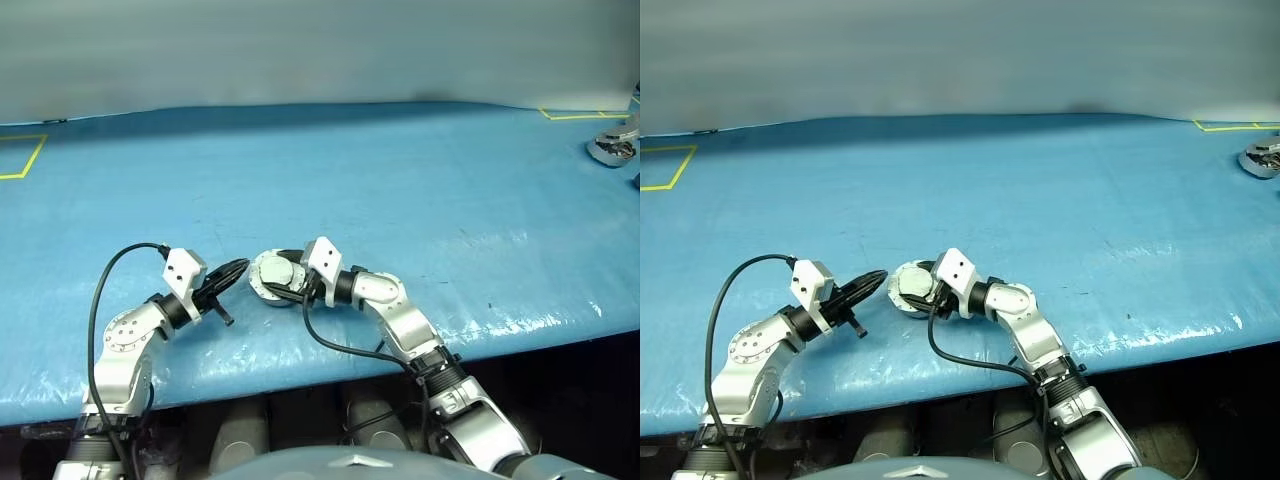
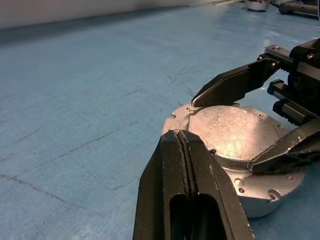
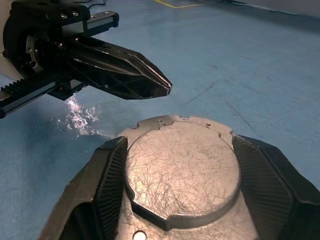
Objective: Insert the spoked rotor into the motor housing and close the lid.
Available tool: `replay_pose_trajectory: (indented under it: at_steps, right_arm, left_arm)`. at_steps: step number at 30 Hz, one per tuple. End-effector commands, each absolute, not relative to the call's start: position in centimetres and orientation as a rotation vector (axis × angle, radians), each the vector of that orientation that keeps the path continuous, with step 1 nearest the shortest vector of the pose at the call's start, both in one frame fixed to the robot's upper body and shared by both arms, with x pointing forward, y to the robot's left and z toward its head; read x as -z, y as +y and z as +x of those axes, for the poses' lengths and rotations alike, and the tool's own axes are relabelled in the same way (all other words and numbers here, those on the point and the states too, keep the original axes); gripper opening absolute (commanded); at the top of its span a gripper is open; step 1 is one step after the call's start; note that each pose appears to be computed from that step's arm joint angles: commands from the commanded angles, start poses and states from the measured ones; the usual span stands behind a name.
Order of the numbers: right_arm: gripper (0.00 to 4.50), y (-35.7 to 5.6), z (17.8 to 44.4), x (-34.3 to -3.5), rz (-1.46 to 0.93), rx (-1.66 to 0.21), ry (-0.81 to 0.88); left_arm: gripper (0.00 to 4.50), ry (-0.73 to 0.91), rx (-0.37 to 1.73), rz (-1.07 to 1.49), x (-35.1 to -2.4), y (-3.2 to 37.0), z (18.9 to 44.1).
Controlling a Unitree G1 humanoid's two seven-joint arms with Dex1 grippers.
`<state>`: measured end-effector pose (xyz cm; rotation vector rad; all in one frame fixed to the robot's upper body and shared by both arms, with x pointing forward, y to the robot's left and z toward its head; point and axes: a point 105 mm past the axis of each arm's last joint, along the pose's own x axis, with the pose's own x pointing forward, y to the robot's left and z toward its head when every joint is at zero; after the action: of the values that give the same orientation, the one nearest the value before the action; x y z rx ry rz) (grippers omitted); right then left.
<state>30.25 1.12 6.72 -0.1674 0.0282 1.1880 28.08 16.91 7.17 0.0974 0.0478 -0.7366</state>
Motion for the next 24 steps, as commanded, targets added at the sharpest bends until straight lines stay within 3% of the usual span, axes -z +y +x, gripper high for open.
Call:
replay_pose_trajectory:
  at_steps: [1,11,24]
  right_arm:
    - [2.98,1.0,30.3,-7.3,-0.144,-1.193,0.012]
    - [2.98,1.4,30.0,-9.4,-0.078,-1.272,-0.014]
    - [2.98,0.8,30.6,-6.8,-0.177,-1.233,0.035]
  left_arm:
    - [0.0,0.016,0.731,0.101,-7.7,16.9,28.2]
    - [0.0,0.024,0.725,0.103,-7.5,16.9,28.1]
    - [0.0,0.024,0.717,0.109,-7.3,16.8,28.1]
